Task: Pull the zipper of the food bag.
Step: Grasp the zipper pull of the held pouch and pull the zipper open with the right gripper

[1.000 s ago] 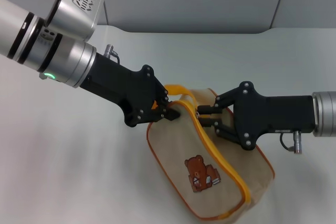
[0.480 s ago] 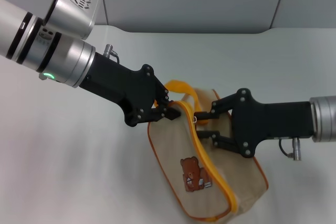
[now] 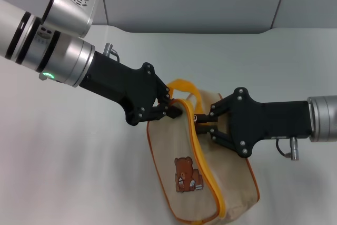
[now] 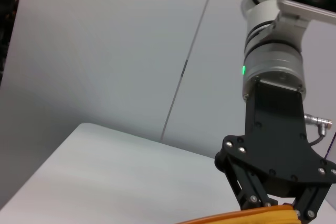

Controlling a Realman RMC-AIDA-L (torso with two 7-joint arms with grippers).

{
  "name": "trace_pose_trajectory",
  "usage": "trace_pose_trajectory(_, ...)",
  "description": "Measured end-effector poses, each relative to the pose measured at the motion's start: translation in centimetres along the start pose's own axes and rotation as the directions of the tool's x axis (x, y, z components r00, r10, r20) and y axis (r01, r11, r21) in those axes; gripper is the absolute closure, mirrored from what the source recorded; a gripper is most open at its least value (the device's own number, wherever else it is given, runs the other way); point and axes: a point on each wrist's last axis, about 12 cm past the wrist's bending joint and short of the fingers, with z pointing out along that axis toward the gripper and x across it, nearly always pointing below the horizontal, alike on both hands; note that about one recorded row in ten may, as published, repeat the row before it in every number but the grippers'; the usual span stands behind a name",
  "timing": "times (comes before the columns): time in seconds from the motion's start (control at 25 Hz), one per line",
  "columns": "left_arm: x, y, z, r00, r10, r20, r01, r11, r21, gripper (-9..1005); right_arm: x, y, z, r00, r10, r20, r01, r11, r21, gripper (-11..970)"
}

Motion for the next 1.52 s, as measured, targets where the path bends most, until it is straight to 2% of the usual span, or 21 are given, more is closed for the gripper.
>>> trace_pose_trajectory(0.12,0.00,-0.02,0.03,1.000,0.000,0.001,0.000,1.000,0.000,940,-0.05,-0.13,0.12,1.000,0.024,-0.001,-0.024,1.000,0.000,873)
trace_pose_trajectory(0.52,0.16,-0.08,-0.06,1.000,-0.008,0.011,0.008,1.000,-0.008,940,0.16,0.11,0.07,0.998,0.067,-0.008,-0.067,0.998,-0.005,874)
trace_pose_trajectory(1.12,0.23,-0.11,0.04,1.000,-0.012,0.018,0.012,1.000,-0.015,940,0.06,0.29,0.01,0.983,0.184,-0.023,-0.185,0.982,-0.041,876)
trace_pose_trajectory(1.52,0.33,-0.12,0.01,1.000,-0.021,0.019,0.022,1.000,-0.020,940,-0.24,0.12,0.14,0.961,0.276,-0.025,-0.277,0.959,-0.057,929)
